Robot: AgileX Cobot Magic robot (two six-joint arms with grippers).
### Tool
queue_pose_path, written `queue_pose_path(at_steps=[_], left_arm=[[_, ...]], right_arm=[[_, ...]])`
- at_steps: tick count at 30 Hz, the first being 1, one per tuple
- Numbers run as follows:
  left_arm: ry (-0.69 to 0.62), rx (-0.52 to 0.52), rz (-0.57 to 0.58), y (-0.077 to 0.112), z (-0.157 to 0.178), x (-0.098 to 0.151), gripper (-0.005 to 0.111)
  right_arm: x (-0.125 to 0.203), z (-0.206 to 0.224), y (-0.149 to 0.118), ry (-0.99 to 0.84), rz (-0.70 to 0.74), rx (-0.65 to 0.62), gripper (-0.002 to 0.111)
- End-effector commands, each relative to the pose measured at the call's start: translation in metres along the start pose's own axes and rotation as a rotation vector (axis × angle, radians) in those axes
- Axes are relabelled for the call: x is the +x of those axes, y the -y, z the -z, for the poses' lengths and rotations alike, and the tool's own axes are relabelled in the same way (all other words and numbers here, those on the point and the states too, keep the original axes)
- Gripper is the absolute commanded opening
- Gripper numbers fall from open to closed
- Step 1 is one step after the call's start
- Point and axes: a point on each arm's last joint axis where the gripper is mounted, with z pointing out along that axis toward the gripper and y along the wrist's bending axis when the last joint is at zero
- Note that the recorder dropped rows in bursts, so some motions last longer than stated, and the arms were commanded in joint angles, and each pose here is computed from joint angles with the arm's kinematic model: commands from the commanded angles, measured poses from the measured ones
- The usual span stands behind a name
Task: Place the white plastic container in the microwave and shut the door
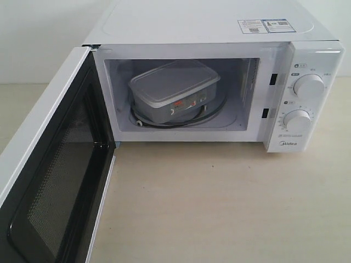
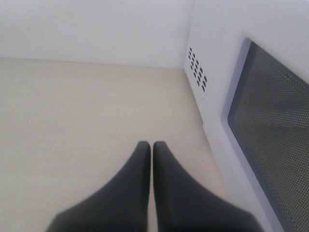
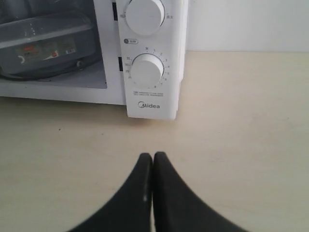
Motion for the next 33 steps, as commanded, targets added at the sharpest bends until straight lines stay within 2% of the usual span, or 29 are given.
queue_pose_path(at_steps=[1, 33], left_arm=[[-0.001, 0.001, 0.017, 0.0001, -0.0001, 0.0012, 0.004], [0.001, 0.001, 0.017, 0.0001, -0.0001, 0.0010, 0.004]], right_arm=[[-0.0001, 0.0005, 0.0033, 0.002, 0.013, 0.057, 0.000], [-0.0001, 0.0006, 0.0045, 0.003, -0.014, 0.080, 0.000]])
